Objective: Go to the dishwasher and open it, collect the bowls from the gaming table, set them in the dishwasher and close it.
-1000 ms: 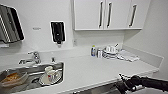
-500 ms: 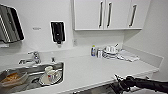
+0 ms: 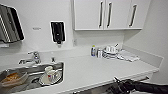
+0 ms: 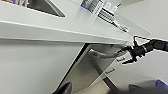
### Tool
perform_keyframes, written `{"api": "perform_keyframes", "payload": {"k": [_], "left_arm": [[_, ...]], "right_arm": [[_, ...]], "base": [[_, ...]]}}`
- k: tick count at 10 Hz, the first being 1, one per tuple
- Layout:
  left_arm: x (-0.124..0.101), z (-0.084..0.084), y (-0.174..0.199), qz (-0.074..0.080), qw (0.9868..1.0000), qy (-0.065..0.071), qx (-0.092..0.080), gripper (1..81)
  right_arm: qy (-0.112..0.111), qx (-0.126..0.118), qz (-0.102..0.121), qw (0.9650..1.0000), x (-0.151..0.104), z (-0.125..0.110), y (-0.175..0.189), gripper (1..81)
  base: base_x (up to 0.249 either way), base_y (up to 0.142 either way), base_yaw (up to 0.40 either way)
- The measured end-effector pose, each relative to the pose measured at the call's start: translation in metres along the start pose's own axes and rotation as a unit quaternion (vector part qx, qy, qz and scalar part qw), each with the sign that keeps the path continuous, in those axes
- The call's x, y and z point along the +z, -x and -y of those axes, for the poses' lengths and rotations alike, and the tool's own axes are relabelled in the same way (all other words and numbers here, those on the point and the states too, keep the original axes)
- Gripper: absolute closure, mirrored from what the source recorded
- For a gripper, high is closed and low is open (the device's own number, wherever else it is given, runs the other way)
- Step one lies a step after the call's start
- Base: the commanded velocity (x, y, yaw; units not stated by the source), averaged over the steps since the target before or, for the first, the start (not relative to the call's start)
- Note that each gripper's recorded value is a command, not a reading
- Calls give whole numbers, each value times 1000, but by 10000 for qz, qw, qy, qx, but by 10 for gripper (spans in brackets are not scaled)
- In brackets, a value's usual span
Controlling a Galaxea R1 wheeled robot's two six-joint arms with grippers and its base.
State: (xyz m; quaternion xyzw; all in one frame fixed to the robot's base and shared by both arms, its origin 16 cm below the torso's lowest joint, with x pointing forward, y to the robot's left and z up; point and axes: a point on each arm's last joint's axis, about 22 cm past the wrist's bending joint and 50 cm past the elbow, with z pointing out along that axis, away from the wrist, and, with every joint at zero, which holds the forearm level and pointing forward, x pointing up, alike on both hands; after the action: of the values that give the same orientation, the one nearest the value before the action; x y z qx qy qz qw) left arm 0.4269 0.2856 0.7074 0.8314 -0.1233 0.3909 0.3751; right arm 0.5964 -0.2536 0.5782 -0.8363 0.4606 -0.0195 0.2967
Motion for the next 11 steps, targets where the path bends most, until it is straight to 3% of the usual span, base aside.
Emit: {"api": "perform_keyframes", "payload": {"k": [7, 11], "left_arm": [[0, 5, 0, 6, 10000, -38, 25, 10], [4, 6, 3, 11, 10000, -12, 11, 10]], "right_arm": [[168, 136, -122, 9997, 21, -1, -5, 10], [252, -24, -321, 9992, 10, -9, -18, 10]], "base": [[0, 0, 0], [0, 0, 0]]}}
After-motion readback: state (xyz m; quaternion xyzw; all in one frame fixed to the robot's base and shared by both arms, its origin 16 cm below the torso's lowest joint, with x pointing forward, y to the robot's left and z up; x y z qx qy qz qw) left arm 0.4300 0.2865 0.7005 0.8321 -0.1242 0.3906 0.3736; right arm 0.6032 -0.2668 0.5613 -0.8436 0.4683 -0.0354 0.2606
